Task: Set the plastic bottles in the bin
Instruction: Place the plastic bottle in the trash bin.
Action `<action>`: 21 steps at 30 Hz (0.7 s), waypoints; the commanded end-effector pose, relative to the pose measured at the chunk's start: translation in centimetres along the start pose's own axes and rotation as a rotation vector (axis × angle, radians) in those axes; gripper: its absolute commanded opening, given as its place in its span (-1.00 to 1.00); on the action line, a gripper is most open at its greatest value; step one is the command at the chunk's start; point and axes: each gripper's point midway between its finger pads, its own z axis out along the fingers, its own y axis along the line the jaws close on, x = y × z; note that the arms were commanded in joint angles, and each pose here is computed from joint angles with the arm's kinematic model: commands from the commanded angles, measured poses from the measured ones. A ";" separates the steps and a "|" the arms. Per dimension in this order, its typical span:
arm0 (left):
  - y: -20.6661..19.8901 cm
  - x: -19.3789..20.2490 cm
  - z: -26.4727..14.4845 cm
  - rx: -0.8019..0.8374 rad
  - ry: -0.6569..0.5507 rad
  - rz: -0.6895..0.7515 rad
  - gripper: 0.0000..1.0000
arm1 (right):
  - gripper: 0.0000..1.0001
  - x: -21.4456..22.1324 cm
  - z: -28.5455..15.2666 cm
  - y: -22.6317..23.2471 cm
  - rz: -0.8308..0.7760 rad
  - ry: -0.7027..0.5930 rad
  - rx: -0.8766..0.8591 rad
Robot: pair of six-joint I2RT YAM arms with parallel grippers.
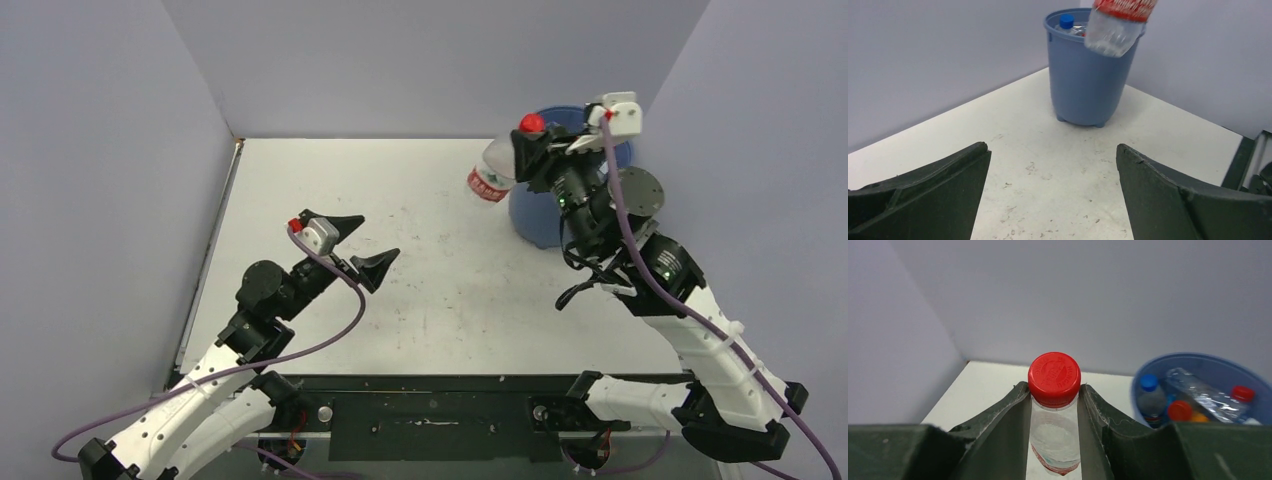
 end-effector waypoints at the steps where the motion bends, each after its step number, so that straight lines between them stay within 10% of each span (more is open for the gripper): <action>1: 2.8 -1.3 -0.2 -0.166 -0.032 0.021 0.92 | -0.89 -5.3 -2.4 -7.6 0.003 -0.197 0.403; 11: 6.5 -0.8 -1.5 -0.376 -0.021 0.056 0.92 | -0.89 -11.1 -3.3 -15.0 -0.026 -0.439 0.760; 21: 5.5 -0.6 -1.3 -0.342 -0.021 0.050 0.92 | -0.89 -8.6 3.8 -23.6 0.047 -0.567 0.707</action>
